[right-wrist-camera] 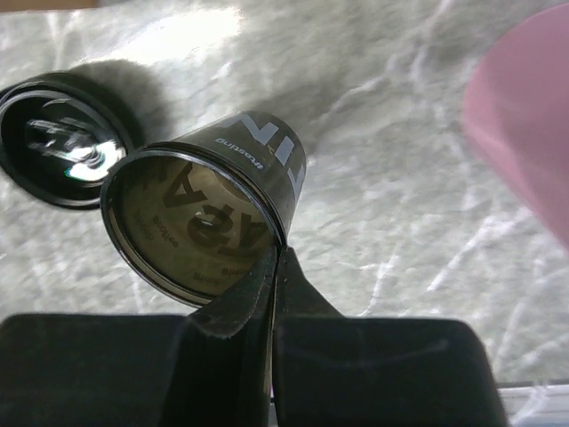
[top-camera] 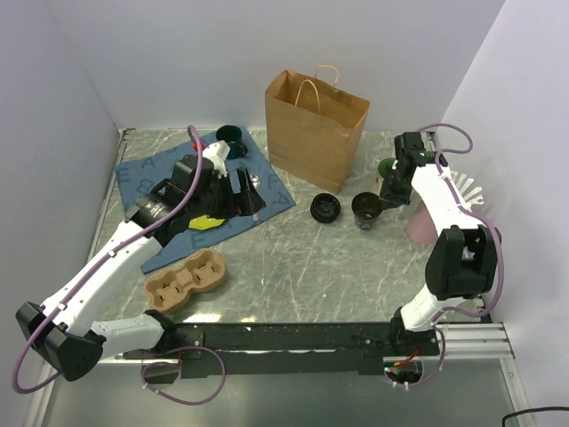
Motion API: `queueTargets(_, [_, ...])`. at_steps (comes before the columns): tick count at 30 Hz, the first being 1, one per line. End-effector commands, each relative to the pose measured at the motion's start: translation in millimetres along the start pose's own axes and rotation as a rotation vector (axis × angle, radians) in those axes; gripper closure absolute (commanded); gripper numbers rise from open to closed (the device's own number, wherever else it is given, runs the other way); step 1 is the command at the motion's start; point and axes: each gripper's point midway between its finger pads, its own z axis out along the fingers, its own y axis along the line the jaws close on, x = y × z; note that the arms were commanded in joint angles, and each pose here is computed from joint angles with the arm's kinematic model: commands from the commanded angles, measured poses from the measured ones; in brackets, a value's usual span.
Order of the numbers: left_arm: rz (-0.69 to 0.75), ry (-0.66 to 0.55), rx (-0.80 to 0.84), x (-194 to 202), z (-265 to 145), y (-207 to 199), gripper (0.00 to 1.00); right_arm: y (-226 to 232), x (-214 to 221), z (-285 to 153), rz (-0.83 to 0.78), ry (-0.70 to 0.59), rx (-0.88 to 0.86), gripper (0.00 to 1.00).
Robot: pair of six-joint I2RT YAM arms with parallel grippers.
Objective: Pack the takeout coffee
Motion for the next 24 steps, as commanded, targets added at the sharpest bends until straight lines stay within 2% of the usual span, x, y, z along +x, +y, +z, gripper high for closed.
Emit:
queueTargets(1, [0.013, -0.025, 0.059, -11, -1, -16, 0.03, 17, 3, -12, 0.070, -0.039, -0.147, 1.00])
queueTargets(8, [0.027, 0.020, 0.065, -11, 15, -20, 0.01, 14, 23, 0, 0.118, 0.045, -0.163, 1.00])
queueTargets(16, [0.045, 0.093, 0.104, -7, 40, -30, 0.05, 10, 41, -4, 0.119, 0.053, -0.173, 0.96])
queueTargets(19, [0.045, 0.097, 0.123, -7, 46, -33, 0.05, 9, 45, -4, 0.119, 0.055, -0.172, 1.00])
queueTargets(24, [0.036, 0.113, 0.147, -3, 54, -36, 0.06, 11, 48, -12, 0.126, 0.050, -0.188, 1.00])
